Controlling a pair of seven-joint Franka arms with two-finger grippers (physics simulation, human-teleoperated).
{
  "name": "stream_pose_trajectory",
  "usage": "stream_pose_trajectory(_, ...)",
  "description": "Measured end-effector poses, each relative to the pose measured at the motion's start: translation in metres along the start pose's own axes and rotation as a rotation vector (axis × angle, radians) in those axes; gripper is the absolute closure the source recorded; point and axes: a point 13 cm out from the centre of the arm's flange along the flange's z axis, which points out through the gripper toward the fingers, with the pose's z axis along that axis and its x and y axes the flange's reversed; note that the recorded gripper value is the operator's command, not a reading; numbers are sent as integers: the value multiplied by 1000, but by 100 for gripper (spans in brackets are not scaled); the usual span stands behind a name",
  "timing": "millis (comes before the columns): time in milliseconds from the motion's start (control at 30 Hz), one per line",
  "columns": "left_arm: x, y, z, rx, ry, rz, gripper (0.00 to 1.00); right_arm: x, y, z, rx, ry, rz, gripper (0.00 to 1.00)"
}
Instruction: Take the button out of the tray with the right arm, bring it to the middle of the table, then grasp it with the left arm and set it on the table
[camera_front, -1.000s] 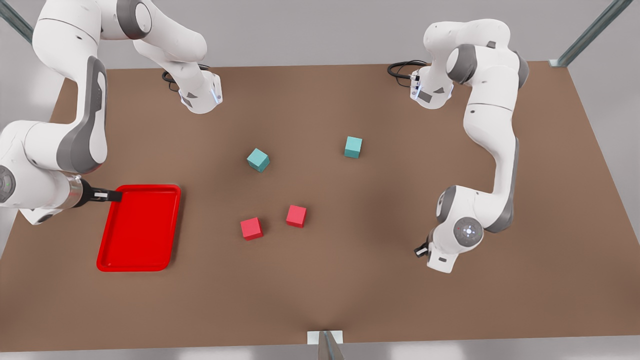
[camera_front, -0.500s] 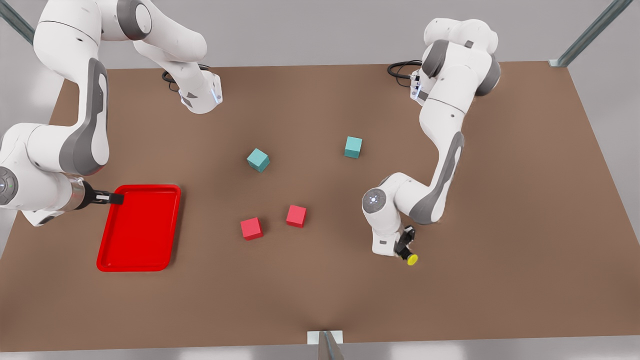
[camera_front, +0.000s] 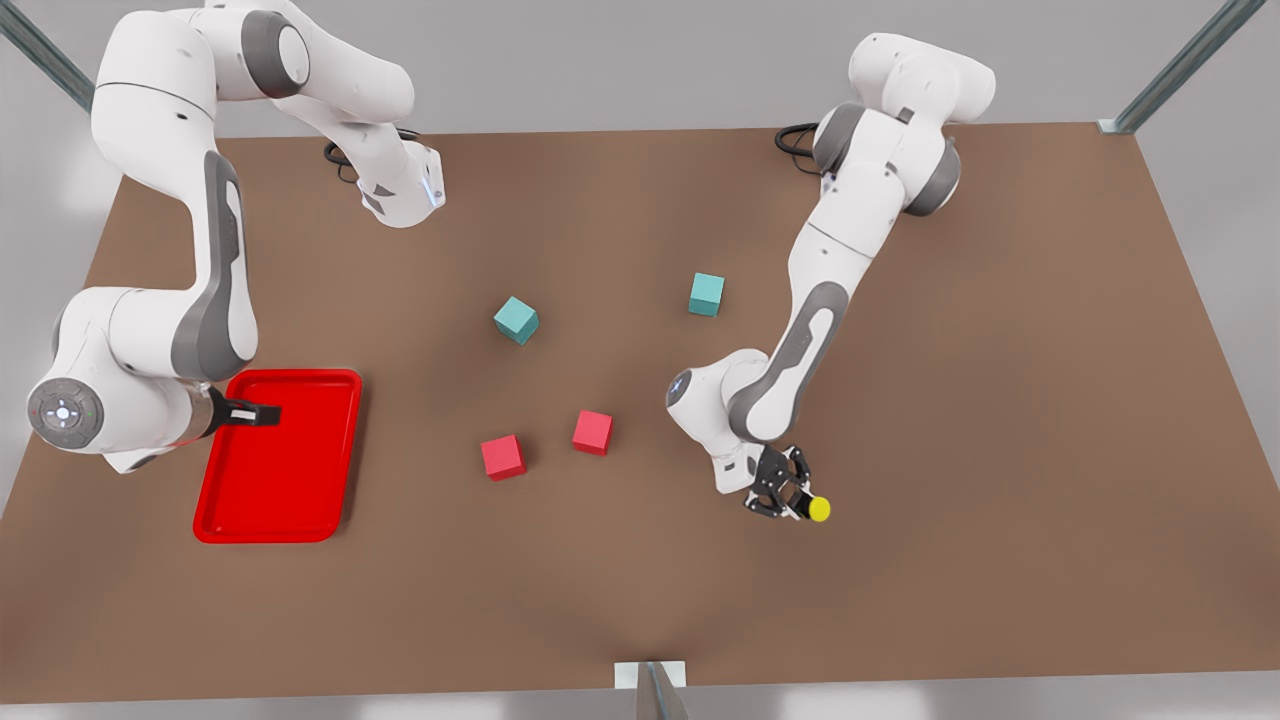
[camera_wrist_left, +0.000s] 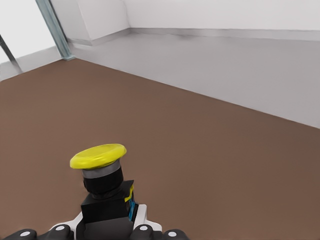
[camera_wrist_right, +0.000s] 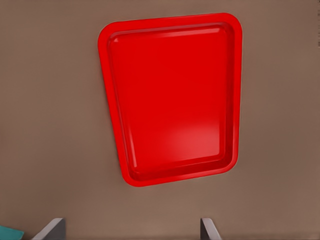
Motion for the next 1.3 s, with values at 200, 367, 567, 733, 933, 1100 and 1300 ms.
stream_pose_trajectory(200,26,-3,12,19,-51,-114,62,-1,2,1,3,-2,22,0)
stream_pose_trajectory(367,24,-6,9,46,-106,-195,62,-1,4,0,4,-4,40,0)
stream_pose_trajectory(567,36,4,22,34,-158,-221,62,-7,9,17,13,20,50,0)
stream_pose_trajectory(733,33,6,22,35,-188,-252,60,-13,23,33,43,34,47,0)
stream_pose_trajectory(933,31,7,20,38,-204,-286,0,-14,22,31,48,24,71,0)
stream_pose_trajectory(1100,25,6,14,45,-214,-310,0,-15,21,24,40,10,91,0)
stream_pose_trajectory(1300,-33,11,-21,43,-204,-373,0,-7,13,-6,1,-35,103,0)
